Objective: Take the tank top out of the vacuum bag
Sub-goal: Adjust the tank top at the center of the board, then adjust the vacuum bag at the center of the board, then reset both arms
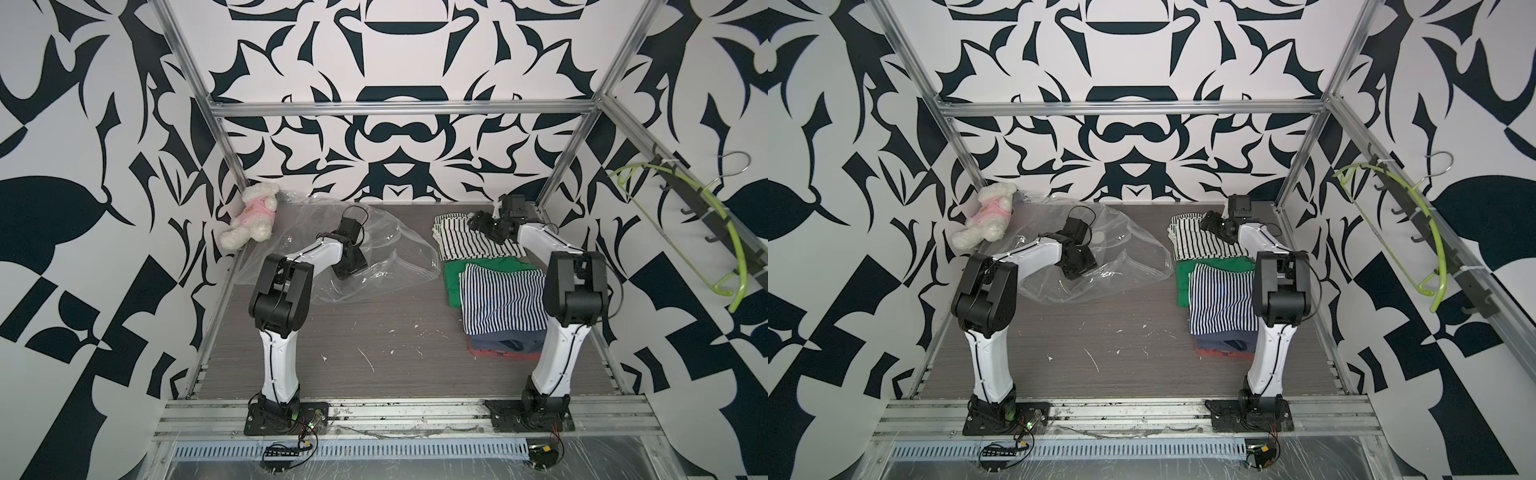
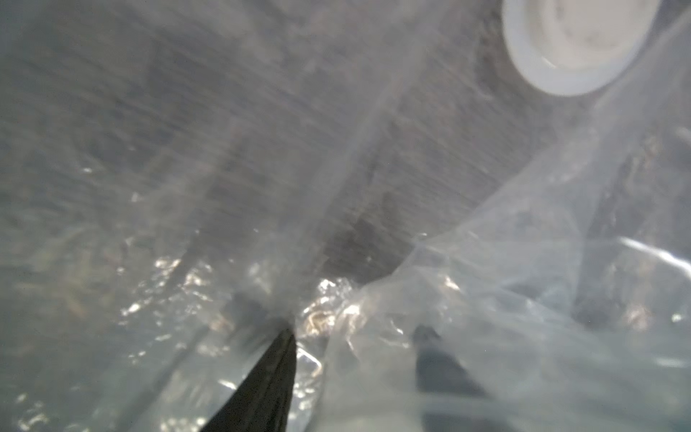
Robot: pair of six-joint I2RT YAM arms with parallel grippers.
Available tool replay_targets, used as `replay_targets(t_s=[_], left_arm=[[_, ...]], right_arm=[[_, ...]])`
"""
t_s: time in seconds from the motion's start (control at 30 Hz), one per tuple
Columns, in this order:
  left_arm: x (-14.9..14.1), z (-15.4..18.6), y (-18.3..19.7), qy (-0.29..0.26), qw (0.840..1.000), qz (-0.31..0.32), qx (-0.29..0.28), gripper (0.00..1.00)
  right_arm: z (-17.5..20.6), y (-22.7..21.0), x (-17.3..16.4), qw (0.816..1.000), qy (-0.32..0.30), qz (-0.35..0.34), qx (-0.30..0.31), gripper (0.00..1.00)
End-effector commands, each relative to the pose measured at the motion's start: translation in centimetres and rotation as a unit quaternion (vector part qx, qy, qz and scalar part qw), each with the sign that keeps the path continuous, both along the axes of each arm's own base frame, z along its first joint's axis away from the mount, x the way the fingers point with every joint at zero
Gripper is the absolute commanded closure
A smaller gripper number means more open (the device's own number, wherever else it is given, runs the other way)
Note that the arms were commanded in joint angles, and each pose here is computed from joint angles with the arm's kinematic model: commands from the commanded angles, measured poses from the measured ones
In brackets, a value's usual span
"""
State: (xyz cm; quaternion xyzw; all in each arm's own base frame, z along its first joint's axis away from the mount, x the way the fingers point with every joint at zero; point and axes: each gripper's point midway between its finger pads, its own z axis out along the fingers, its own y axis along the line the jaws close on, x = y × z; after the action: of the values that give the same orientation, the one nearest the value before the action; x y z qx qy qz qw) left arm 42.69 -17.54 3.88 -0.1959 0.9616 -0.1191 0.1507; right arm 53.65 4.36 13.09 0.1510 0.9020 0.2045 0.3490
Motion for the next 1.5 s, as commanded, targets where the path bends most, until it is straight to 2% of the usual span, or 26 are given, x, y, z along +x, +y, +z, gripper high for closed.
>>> replay_targets(t_s=[0.0, 0.03, 0.07, 0.2, 0.3, 0.37, 0.43, 0.53, 0.7, 0.9, 1.07, 1.17, 1.4, 1.47], left_arm=[[0.8, 5.2, -2.1, -0.052, 0.998, -0.034, -0.027, 0.16], [1.0, 6.5, -2.8, -0.07, 0.996, -0.046, -0.031, 0.06], [1.2, 7.7, -3.3, -0.087, 0.994, -0.057, -0.035, 0.0], [0.9, 12.8, -6.2, -0.156, 0.978, -0.114, -0.075, 0.0], [0.2, 15.9, -6.7, -0.201, 0.965, -0.142, -0.096, 0.0], [-0.4, 17.0, -6.3, -0.228, 0.957, -0.156, -0.088, 0.0], [-0.5, 17.5, -4.6, -0.267, 0.95, -0.154, -0.045, 0.0], [-1.3, 17.1, -1.9, -0.32, 0.937, -0.141, 0.012, 0.0], [-3.0, 16.1, 2.9, -0.351, 0.925, -0.106, 0.097, 0.0], [-4.9, 14.7, 7.7, -0.374, 0.907, -0.12, 0.154, 0.0], [-5.8, 11.8, 11.7, -0.389, 0.894, -0.119, 0.19, 0.0], [-6.2, 10.1, 13.7, -0.381, 0.896, -0.109, 0.2, 0.0], [-5.8, 7.3, 15.1, -0.411, 0.885, -0.103, 0.192, 0.0], [-5.3, 7.4, 14.9, -0.418, 0.882, -0.11, 0.186, 0.0]], right_arm=[[4.2, 0.9, -1.8, 0.997, -0.061, 0.036, -0.024, 0.12], [4.4, 1.0, -2.6, 0.997, -0.065, 0.04, -0.027, 0.1], [4.7, 1.0, -3.4, 0.996, -0.07, 0.042, -0.029, 0.09], [5.9, 0.5, -6.6, 0.993, -0.093, 0.045, -0.055, 0.04], [7.0, -0.2, -8.9, 0.988, -0.125, 0.04, -0.083, 0.02], [7.5, -1.0, -10.4, 0.984, -0.141, 0.028, -0.107, 0.01], [7.5, -2.1, -11.8, 0.98, -0.149, 0.01, -0.134, 0.0], [6.3, -3.4, -13.6, 0.976, -0.147, -0.007, -0.161, 0.0], [4.3, -5.4, -15.7, 0.97, -0.14, -0.032, -0.195, 0.01], [1.7, -7.2, -17.2, 0.953, -0.167, -0.066, -0.243, 0.0], [-0.9, -7.3, -16.6, 0.949, -0.199, -0.087, -0.228, 0.0], [-2.3, -7.2, -16.1, 0.947, -0.207, -0.083, -0.231, 0.0], [-4.2, -6.2, -16.1, 0.943, -0.223, -0.06, -0.24, 0.0], [-4.6, -5.8, -15.9, 0.94, -0.231, -0.052, -0.247, 0.0]])
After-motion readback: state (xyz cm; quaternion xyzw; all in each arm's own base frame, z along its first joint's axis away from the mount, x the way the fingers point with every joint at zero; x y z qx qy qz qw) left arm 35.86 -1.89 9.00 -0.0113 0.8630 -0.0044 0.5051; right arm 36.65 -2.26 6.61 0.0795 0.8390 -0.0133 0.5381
